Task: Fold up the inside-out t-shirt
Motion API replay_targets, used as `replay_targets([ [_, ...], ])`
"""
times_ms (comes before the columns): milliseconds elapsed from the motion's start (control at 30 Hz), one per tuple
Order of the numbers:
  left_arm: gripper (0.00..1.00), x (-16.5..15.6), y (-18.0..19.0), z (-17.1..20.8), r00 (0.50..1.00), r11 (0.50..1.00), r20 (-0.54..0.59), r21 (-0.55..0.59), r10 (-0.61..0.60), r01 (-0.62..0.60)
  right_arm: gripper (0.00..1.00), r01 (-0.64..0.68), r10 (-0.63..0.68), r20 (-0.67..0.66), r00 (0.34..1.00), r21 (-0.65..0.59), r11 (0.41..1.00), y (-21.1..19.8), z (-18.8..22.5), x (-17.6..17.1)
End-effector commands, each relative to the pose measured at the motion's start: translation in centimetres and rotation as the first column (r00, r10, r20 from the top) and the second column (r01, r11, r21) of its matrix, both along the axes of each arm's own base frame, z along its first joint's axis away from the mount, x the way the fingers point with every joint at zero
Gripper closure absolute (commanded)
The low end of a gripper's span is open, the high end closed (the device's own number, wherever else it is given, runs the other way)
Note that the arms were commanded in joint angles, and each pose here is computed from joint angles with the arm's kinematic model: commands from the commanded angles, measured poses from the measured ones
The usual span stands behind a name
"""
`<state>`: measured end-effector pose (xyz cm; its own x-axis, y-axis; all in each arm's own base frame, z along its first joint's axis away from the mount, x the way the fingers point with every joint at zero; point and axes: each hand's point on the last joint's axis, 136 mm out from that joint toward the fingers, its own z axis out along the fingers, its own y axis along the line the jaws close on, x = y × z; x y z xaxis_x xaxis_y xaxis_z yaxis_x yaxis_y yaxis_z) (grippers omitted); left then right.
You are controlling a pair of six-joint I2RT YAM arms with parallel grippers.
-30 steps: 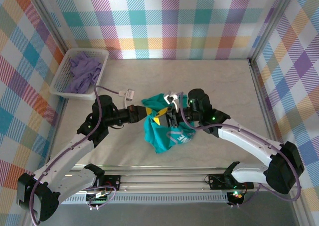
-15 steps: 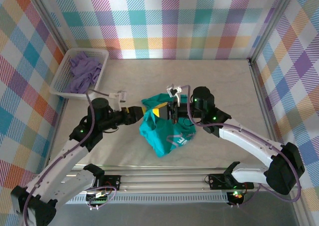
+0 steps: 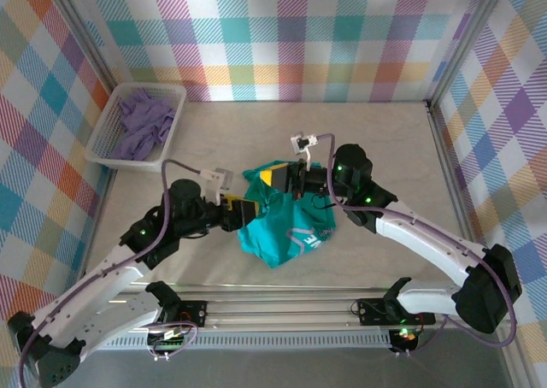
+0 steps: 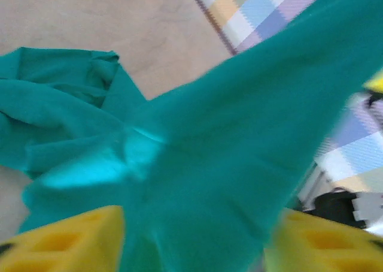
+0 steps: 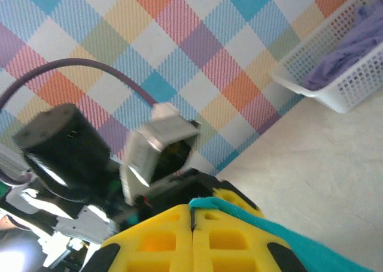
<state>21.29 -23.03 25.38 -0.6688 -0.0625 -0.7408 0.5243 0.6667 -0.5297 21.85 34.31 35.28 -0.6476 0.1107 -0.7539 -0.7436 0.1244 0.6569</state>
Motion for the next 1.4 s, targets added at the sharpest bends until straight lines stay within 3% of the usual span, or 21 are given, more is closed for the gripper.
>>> replay_targets([
  [0,0.53,1.4,0.5,-0.5,0.998,0.995,0.048,0.090,0.046,-0.050,1.00,-0.027,0.022,0.059,0.998,0.093,0.995,-0.5,4.8,-0.6],
  [133,0.54,2.2,1.2,-2.1,0.994,0.984,0.071,0.155,0.078,-0.089,1.00,0.009,-0.016,0.067,0.998,0.103,0.995,-1.8,6.5,-0.2],
  [233,0.48,2.6,1.6,-2.8,0.992,0.977,0.072,0.181,0.102,-0.114,1.00,0.000,-0.003,0.034,0.999,0.093,0.996,-1.4,6.0,0.1],
  [433,0.34,1.1,1.0,0.0,0.992,0.995,0.122,0.093,0.033,-0.044,1.00,0.031,-0.030,-0.053,0.998,0.031,0.999,-0.6,3.1,1.6],
  [600,0.30,1.3,0.7,2.5,0.978,0.998,0.209,0.058,0.018,-0.031,1.00,-0.025,0.026,-0.073,0.997,0.013,1.000,0.2,2.4,1.4],
  [700,0.36,2.3,-0.6,2.2,0.980,0.997,0.198,0.078,-0.010,-0.006,1.00,-0.061,0.062,-0.082,0.995,0.012,0.998,0.5,2.2,1.0],
  [767,0.49,2.7,-1.8,2.2,0.982,0.997,0.187,0.067,-0.042,0.030,1.00,-0.067,0.068,-0.088,0.994,0.007,0.998,0.5,2.1,1.0],
  [867,0.76,2.8,-3.3,2.4,0.984,0.995,0.152,0.043,-0.094,0.089,1.00,-0.025,0.019,-0.108,0.994,-0.054,0.998,0.0,1.0,1.5],
  [933,0.97,2.4,-3.8,3.2,0.986,0.992,0.118,-0.030,-0.119,0.123,1.00,0.062,-0.089,-0.167,0.982,-0.165,0.984,-1.4,-1.2,3.2],
  [967,1.00,2.2,-4.0,3.7,0.986,0.986,0.093,-0.081,-0.138,0.145,0.94,0.123,-0.170,-0.200,0.965,-0.228,0.966,-2.4,-2.5,4.2],
  [1033,1.00,2.0,-4.0,5.0,0.984,0.956,0.018,-0.235,-0.176,0.175,0.71,0.233,-0.308,-0.176,0.935,-0.349,0.908,-4.9,-4.8,5.6],
  [1100,1.00,2.1,-3.6,6.0,0.982,0.922,-0.036,-0.352,-0.186,0.162,0.61,0.295,-0.364,-0.094,0.927,-0.419,0.859,-6.7,-5.8,5.5],
  [1167,1.00,2.1,-3.3,5.9,0.982,0.910,-0.072,-0.392,-0.175,0.133,0.56,0.300,-0.353,-0.051,0.934,-0.424,0.855,-7.3,-6.2,4.4],
  [1367,1.00,1.8,-2.0,6.0,0.992,0.923,-0.057,-0.375,-0.109,0.080,0.48,0.194,-0.216,-0.025,0.976,-0.351,0.916,-5.5,-7.0,-0.6],
])
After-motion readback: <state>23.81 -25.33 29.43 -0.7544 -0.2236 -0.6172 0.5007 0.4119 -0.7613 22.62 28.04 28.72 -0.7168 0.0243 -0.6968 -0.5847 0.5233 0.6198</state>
